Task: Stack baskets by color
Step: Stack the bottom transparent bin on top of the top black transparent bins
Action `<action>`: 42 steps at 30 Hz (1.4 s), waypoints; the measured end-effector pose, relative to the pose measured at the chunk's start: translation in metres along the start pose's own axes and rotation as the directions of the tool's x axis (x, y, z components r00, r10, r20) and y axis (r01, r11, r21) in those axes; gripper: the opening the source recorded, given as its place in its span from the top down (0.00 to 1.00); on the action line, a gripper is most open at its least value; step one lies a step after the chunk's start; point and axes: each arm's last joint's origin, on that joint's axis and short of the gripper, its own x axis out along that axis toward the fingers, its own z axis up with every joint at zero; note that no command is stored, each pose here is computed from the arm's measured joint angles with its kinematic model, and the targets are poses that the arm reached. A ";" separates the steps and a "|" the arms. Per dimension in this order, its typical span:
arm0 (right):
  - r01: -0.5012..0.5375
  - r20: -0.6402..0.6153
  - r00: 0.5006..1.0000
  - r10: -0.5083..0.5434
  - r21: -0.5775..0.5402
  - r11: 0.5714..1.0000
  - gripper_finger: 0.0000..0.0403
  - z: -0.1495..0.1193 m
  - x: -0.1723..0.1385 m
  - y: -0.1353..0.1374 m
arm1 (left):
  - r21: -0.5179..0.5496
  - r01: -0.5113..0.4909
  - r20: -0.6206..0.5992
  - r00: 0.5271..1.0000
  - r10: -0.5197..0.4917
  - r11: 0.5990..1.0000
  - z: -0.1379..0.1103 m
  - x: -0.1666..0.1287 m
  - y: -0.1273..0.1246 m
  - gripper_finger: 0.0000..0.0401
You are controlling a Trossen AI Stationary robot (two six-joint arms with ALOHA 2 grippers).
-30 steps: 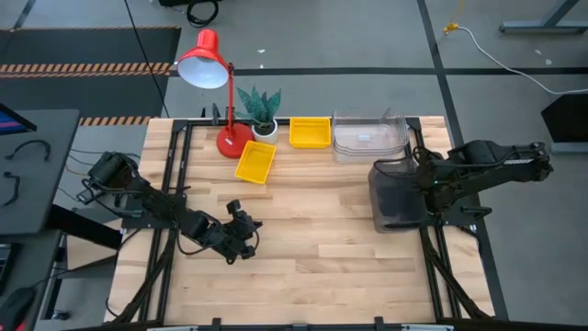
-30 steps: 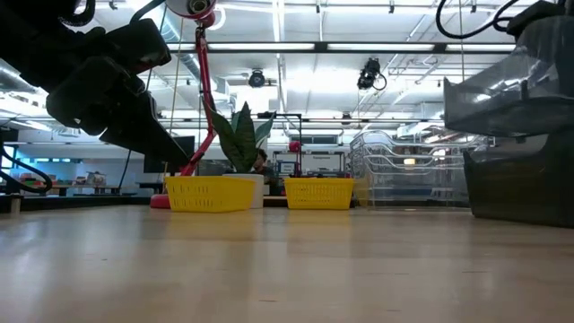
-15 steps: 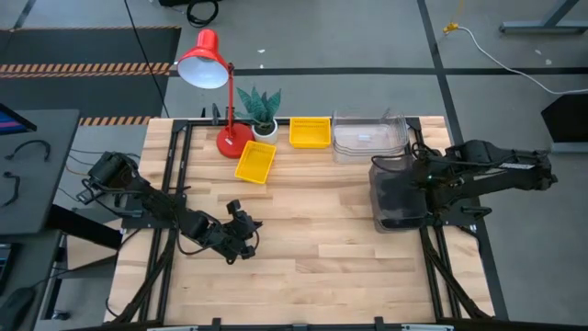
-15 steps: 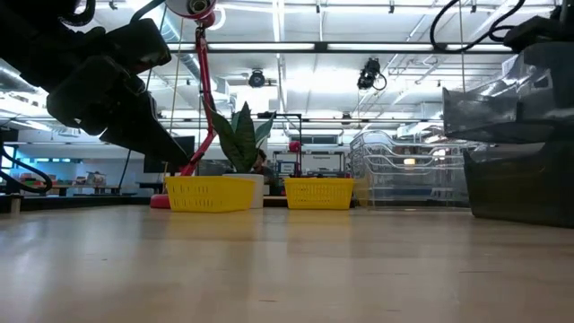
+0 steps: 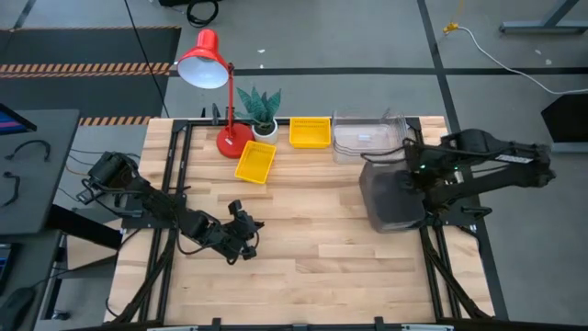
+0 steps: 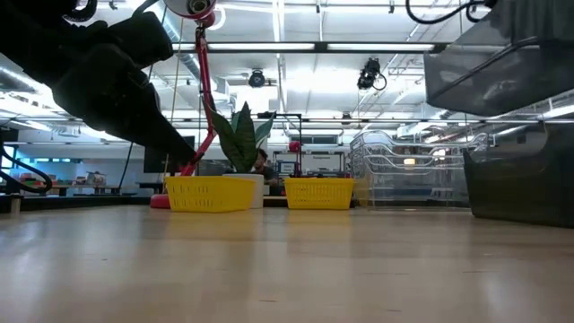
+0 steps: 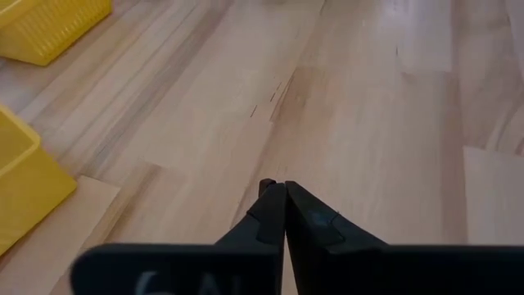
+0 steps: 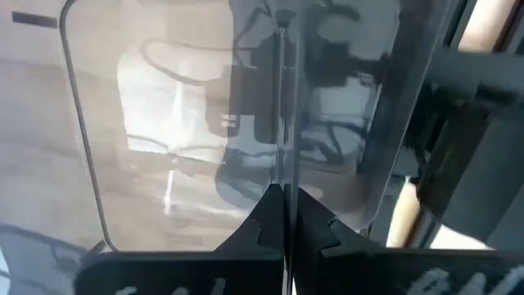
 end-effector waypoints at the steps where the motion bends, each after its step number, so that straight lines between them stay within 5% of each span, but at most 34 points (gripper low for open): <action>1: 0.018 -0.014 1.000 -0.018 -0.002 1.000 0.99 0.000 0.002 0.004 | 0.001 0.000 0.000 1.000 0.000 1.000 0.000 0.000 0.000 0.97; 12: 0.294 0.104 0.953 -0.283 -0.107 0.950 0.99 0.009 0.042 0.049 | 0.013 -0.005 0.001 1.000 0.005 1.000 0.001 0.001 0.001 0.95; 24: 0.016 0.130 0.991 -0.015 -0.002 1.000 0.99 0.005 -0.001 -0.002 | 0.018 0.002 0.001 1.000 -0.002 1.000 0.000 0.000 0.000 0.98; 30: -0.028 0.136 0.990 0.037 -0.068 0.997 0.99 0.005 -0.012 -0.010 | 0.025 0.002 0.002 1.000 -0.002 1.000 0.000 0.000 0.000 0.95; 37: -0.062 0.066 0.995 0.079 -0.222 0.973 0.99 0.001 -0.039 0.059 | 0.017 -0.013 0.002 1.000 0.013 1.000 0.002 0.003 0.003 0.98; 42: 0.046 0.097 0.995 -0.017 -0.307 0.950 0.99 -0.001 -0.024 0.113 | 0.009 -0.019 0.002 1.000 0.019 1.000 0.003 0.004 0.004 0.98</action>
